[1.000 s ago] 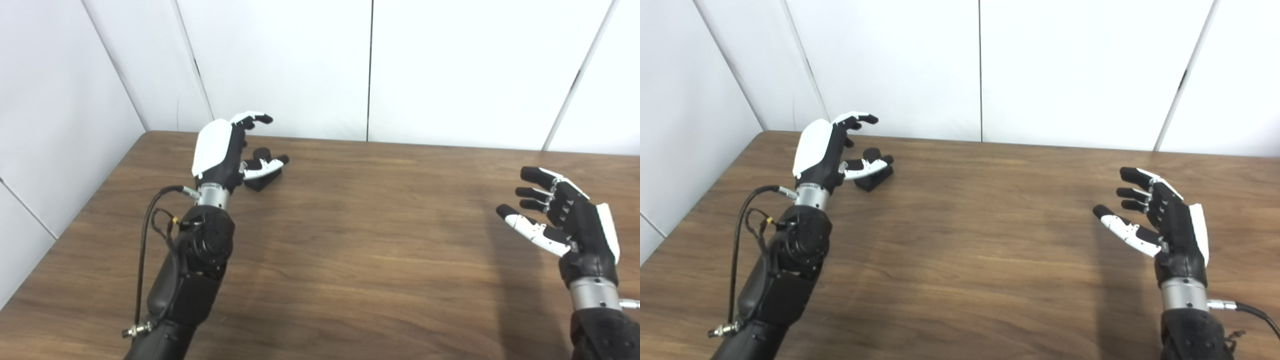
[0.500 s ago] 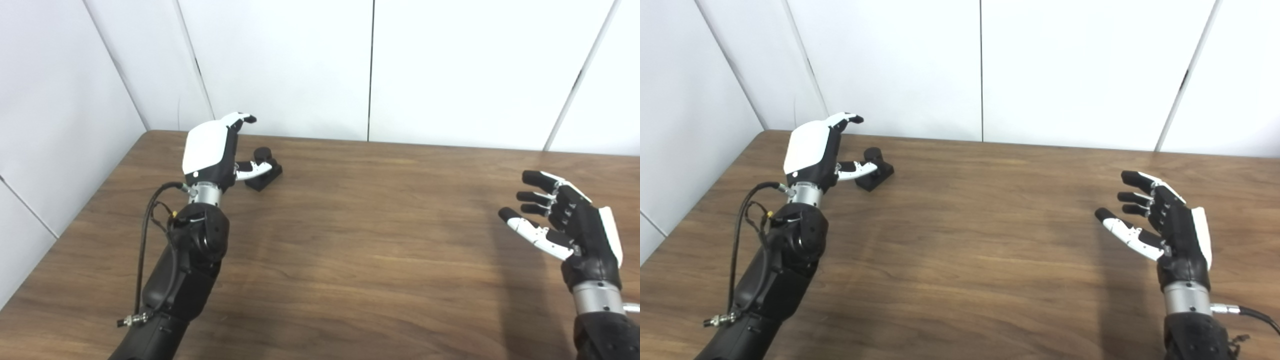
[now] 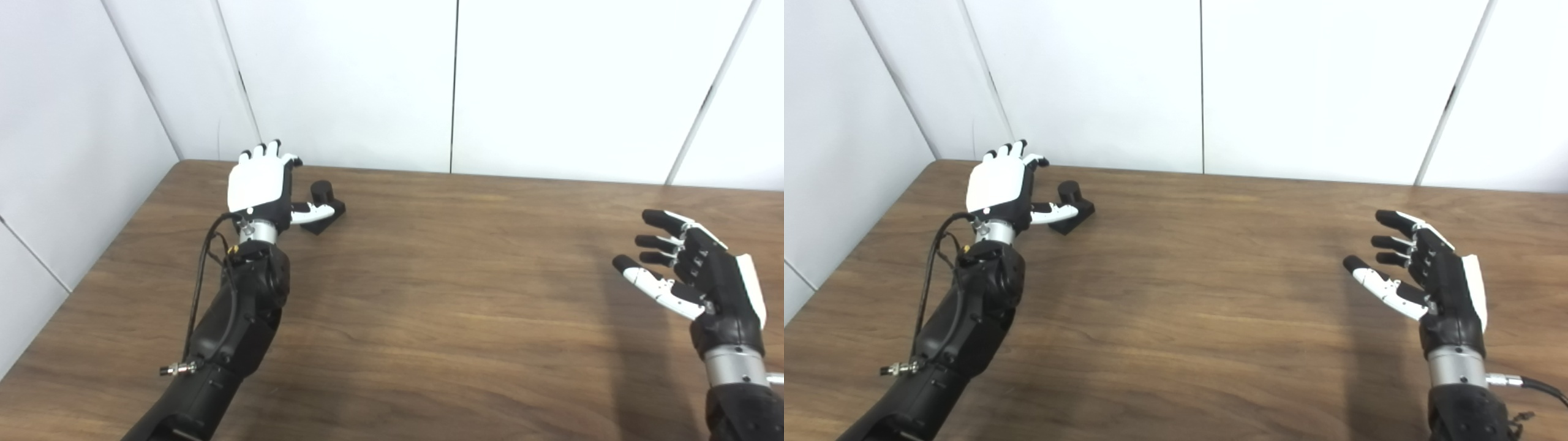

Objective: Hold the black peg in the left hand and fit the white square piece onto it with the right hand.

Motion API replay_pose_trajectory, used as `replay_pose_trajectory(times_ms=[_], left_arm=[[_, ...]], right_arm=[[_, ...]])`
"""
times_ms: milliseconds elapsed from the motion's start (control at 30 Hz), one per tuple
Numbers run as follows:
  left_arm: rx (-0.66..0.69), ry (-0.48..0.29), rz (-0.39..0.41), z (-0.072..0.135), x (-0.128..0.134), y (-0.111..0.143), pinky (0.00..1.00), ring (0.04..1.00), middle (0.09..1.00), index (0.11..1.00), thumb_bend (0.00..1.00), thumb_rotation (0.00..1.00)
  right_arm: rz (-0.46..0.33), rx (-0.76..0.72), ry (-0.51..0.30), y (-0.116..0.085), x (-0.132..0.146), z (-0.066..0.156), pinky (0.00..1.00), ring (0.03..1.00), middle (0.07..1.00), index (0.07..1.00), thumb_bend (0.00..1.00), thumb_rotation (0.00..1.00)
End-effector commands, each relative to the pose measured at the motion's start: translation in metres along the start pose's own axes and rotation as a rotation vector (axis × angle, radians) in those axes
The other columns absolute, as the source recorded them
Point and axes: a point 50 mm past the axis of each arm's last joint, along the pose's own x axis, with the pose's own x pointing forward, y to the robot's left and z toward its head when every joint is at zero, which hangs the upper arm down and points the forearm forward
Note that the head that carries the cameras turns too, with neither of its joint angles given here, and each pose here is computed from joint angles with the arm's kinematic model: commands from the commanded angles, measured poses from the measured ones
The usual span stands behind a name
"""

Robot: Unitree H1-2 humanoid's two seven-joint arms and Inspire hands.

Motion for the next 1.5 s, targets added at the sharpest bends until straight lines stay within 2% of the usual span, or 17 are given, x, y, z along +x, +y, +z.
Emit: replay_pose_trajectory(times_ms=[0,200,400,733,833,900,1000,1033,1067,1133,1467], left_arm=[[0.019,0.012,0.068,0.002,0.017,0.023,1.00,1.000,1.000,0.728,0.94,0.57],[0.030,0.040,0.009,-0.003,0.014,0.005,1.00,1.000,1.000,0.686,0.96,0.57],[0.071,0.049,-0.049,-0.006,0.009,-0.015,1.00,1.000,0.982,0.706,0.95,0.57],[0.071,0.066,-0.127,-0.009,0.001,-0.041,1.00,0.994,0.953,0.672,0.94,0.55],[0.054,0.071,-0.147,-0.010,-0.005,-0.050,0.99,0.986,0.928,0.627,0.91,0.52],[0.044,0.068,-0.146,-0.011,-0.008,-0.056,0.95,0.966,0.908,0.606,0.90,0.49],[0.021,0.059,-0.141,-0.012,-0.011,-0.061,0.96,0.939,0.884,0.573,0.84,0.40],[0.017,0.057,-0.136,-0.012,-0.012,-0.062,0.96,0.928,0.875,0.550,0.77,0.33],[0.016,0.056,-0.133,-0.012,-0.012,-0.063,0.95,0.911,0.861,0.514,0.62,0.18],[0.013,0.055,-0.123,-0.013,-0.012,-0.064,0.93,0.890,0.846,0.493,0.54,0.11],[0.004,0.044,-0.128,-0.015,-0.011,-0.067,0.87,0.844,0.821,0.482,0.52,0.07]], right_arm=[[-0.011,0.004,-0.087,-0.001,0.007,0.020,0.65,0.699,0.795,0.718,0.56,0.10],[-0.013,0.002,-0.099,-0.002,0.007,0.021,0.63,0.685,0.789,0.718,0.57,0.11],[-0.016,0.004,-0.096,-0.004,0.006,0.022,0.64,0.694,0.788,0.719,0.56,0.11],[-0.017,0.016,-0.092,-0.004,0.008,0.022,0.65,0.703,0.789,0.714,0.57,0.12],[-0.018,0.013,-0.095,-0.005,0.008,0.023,0.66,0.705,0.793,0.713,0.57,0.13],[-0.018,0.009,-0.096,-0.005,0.008,0.023,0.67,0.708,0.797,0.714,0.56,0.13],[-0.018,0.007,-0.098,-0.006,0.008,0.023,0.67,0.706,0.793,0.716,0.56,0.12],[-0.017,0.005,-0.100,-0.007,0.008,0.023,0.67,0.704,0.793,0.716,0.56,0.12],[-0.018,0.006,-0.100,-0.007,0.008,0.023,0.66,0.701,0.794,0.717,0.56,0.13],[-0.020,0.007,-0.097,-0.008,0.008,0.023,0.66,0.698,0.793,0.718,0.57,0.14],[-0.021,0.004,-0.094,-0.010,0.008,0.024,0.66,0.702,0.795,0.721,0.56,0.13]])
